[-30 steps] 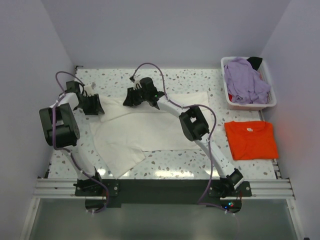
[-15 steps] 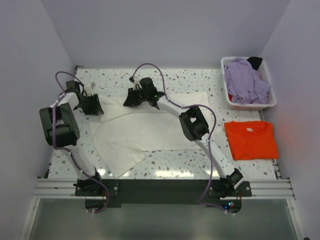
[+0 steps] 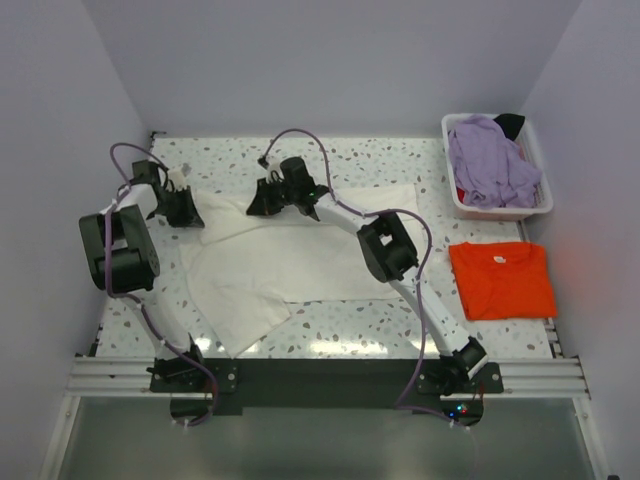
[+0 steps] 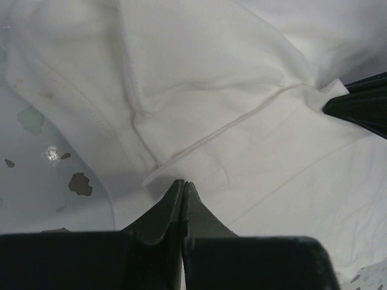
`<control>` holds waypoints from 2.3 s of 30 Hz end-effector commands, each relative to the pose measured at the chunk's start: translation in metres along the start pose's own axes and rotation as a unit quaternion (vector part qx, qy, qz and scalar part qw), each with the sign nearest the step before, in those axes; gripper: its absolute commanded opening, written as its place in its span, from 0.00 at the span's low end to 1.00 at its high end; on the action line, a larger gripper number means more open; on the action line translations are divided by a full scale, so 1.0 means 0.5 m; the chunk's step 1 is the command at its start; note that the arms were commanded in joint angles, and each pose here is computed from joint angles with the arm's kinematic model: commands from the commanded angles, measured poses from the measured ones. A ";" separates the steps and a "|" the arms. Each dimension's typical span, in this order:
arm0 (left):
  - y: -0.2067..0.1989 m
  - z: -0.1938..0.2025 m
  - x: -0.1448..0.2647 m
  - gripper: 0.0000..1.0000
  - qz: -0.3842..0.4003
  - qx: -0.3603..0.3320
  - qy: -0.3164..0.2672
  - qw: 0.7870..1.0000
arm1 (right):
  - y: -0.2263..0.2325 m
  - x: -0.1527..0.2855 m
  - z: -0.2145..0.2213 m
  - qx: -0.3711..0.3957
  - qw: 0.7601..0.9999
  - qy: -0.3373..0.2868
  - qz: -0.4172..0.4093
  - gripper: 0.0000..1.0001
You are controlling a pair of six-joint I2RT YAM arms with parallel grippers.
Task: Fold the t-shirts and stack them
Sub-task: Fold the tshirt
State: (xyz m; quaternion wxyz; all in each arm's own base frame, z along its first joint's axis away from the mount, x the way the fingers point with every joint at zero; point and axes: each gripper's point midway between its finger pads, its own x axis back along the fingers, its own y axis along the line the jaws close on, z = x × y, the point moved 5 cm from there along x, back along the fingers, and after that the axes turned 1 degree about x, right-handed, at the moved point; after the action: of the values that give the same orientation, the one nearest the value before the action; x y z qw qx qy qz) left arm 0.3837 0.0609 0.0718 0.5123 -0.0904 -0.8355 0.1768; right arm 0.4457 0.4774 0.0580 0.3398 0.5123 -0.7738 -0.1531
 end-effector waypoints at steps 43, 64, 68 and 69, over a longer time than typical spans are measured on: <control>0.030 -0.031 -0.001 0.28 -0.033 0.003 -0.016 0.999 | 0.051 0.020 -0.039 0.038 0.998 -0.020 -0.034 0.00; -0.022 -0.032 0.090 0.00 -0.013 -0.080 -0.063 0.995 | 0.078 0.040 -0.054 0.047 0.997 -0.021 -0.051 0.00; -0.037 -0.014 0.110 0.00 0.000 -0.101 -0.061 0.993 | 0.086 0.042 -0.058 0.048 0.997 -0.021 -0.058 0.00; -0.038 -0.009 0.110 0.00 0.003 -0.105 -0.058 0.993 | 0.087 0.044 -0.059 0.049 0.997 -0.020 -0.058 0.00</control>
State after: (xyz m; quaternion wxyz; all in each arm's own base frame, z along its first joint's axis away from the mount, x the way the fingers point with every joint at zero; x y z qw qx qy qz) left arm 0.3700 0.0650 0.1173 0.4649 -0.1042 -0.8719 0.1134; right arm 0.4323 0.4726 0.0544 0.3489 0.5327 -0.7563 -0.1502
